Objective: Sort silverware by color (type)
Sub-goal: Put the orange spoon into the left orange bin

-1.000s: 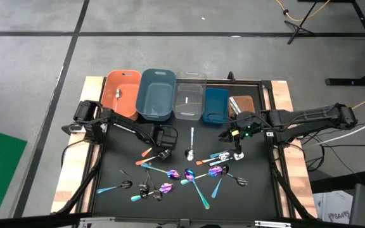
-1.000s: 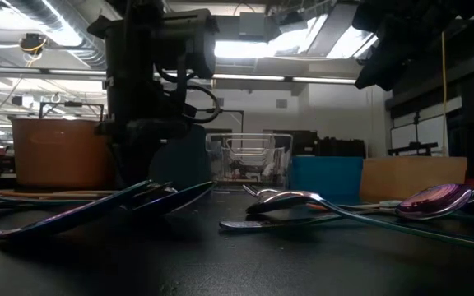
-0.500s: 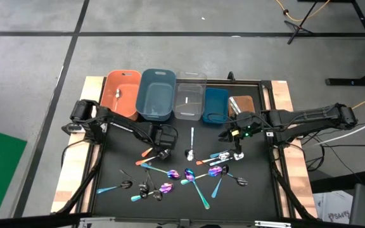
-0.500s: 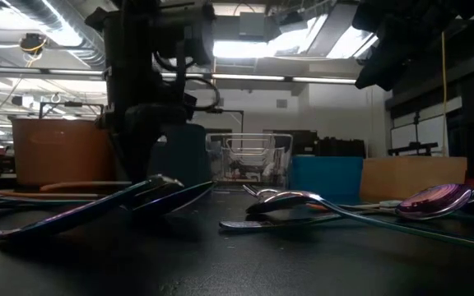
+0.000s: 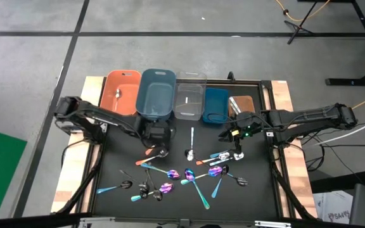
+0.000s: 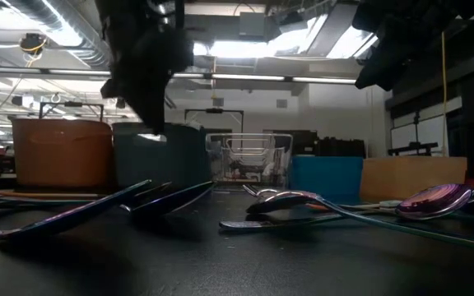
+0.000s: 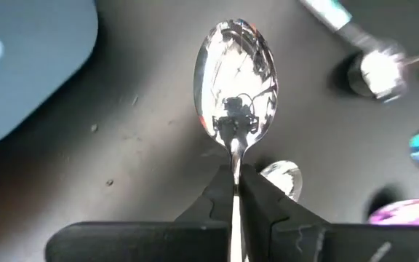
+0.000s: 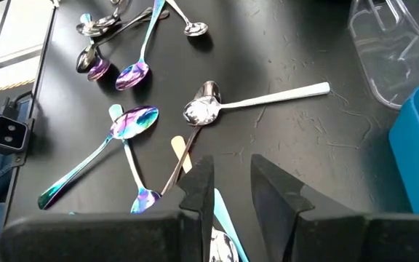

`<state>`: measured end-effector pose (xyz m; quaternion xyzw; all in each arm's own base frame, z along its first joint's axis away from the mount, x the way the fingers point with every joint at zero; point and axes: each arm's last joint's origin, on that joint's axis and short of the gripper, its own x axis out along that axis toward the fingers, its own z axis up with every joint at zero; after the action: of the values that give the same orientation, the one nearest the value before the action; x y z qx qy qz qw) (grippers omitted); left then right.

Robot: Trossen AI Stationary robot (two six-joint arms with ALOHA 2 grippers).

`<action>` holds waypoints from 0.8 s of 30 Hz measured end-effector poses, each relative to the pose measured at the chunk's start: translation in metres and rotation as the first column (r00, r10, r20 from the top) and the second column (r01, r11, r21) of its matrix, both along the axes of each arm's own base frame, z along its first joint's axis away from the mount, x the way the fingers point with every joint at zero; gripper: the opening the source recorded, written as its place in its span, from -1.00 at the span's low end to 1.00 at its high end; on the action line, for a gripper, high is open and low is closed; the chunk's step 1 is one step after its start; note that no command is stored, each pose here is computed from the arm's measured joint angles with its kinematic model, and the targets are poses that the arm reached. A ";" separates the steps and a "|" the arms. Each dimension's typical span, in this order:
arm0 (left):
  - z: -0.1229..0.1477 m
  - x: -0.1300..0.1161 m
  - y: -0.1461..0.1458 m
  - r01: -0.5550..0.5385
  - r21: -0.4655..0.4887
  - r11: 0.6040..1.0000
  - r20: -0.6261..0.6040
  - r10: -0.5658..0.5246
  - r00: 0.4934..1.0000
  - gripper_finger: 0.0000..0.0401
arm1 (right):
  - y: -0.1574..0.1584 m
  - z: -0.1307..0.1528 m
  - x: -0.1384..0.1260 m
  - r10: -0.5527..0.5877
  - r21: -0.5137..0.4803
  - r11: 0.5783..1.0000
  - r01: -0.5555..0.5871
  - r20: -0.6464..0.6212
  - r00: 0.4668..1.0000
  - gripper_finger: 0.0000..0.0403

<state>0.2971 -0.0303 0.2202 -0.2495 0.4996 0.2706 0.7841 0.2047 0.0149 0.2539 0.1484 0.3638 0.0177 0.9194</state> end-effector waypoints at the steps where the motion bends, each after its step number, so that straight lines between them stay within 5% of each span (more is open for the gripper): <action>1: 0.005 -0.002 0.000 -0.001 0.000 1.000 0.024 0.001 1.000 -1.00 | 0.000 0.000 0.000 0.000 0.000 1.000 0.000 0.000 1.000 -0.60; 13: 0.065 -0.035 0.010 -0.078 0.076 0.994 0.264 0.055 0.963 -1.00 | 0.000 0.000 0.000 0.000 0.000 1.000 0.000 0.000 1.000 -0.60; 24: 0.109 -0.076 0.050 -0.239 0.191 0.952 0.421 0.140 0.896 -1.00 | 0.000 0.000 0.000 0.000 0.000 1.000 0.000 0.000 1.000 -0.60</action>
<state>0.2212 0.0192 0.3291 -0.2518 0.2644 0.3469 0.8639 0.2047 0.0149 0.2539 0.1484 0.3636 0.0177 0.9195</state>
